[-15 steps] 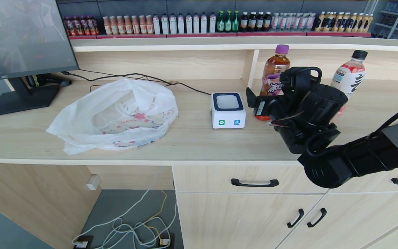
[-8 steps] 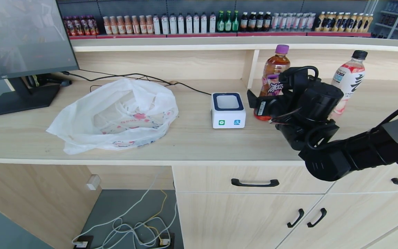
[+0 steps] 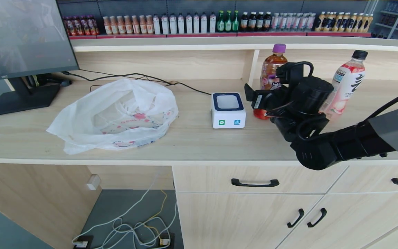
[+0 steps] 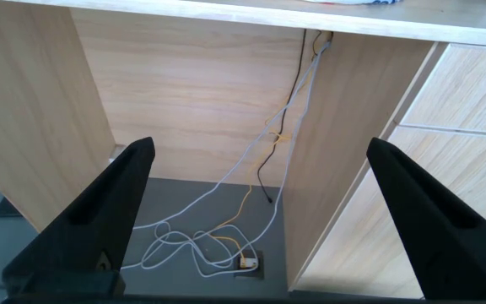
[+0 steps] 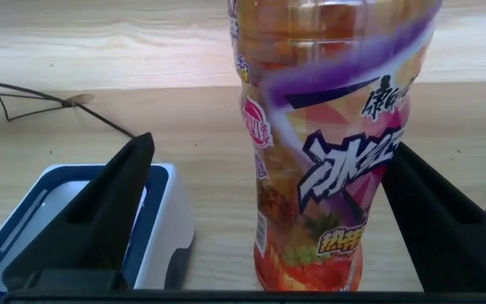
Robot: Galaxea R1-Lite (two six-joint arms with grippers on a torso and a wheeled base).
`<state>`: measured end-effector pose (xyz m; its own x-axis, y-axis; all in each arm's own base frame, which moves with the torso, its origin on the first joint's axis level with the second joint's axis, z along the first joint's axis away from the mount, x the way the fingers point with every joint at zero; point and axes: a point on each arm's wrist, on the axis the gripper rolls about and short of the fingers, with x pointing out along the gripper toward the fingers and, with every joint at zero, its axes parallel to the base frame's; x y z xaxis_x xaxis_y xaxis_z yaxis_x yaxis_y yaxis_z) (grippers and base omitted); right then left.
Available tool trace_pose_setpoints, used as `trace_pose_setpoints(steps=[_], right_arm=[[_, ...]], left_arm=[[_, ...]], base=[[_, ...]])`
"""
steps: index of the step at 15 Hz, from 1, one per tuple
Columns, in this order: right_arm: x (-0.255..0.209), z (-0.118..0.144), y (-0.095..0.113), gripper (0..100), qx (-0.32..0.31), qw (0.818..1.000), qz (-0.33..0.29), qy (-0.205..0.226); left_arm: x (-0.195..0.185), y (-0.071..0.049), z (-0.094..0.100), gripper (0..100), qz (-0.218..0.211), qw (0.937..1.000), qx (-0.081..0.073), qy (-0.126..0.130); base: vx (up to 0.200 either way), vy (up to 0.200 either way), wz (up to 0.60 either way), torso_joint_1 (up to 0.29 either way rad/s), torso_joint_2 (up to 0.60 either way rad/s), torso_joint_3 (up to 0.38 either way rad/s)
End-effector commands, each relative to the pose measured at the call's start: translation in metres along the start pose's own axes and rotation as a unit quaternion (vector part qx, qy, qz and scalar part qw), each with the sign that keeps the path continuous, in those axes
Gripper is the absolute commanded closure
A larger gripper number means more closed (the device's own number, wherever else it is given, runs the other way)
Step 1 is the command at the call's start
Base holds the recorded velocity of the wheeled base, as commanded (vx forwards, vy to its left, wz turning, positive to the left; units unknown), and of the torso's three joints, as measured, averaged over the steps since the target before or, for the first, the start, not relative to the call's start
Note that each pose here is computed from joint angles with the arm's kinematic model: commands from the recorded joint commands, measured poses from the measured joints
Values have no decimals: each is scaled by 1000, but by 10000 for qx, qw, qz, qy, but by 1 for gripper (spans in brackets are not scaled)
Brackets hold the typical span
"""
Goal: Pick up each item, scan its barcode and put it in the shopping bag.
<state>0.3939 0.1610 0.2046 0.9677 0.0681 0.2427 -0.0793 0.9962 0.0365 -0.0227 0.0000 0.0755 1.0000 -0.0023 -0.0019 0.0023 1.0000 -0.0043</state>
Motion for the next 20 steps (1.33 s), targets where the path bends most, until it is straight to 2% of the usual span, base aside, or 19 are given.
trace_pose_setpoints(steps=[1,6,20], right_arm=[[3,-5,-1,0,-1,10000,-17,41],[9,-9,-18,0,-80,9998,-137,140],[36,-3,-21,0,11,10000,-8,17]], left_arm=[[0,0,0,0,-4,10000,-2,-2],[0,0,0,0,4,10000,-2,-2],[0,0,0,0,4,10000,-2,-2]], base=[[0,0,0,0,0,0],[0,0,0,0,0,0],[0,0,0,0,0,0]])
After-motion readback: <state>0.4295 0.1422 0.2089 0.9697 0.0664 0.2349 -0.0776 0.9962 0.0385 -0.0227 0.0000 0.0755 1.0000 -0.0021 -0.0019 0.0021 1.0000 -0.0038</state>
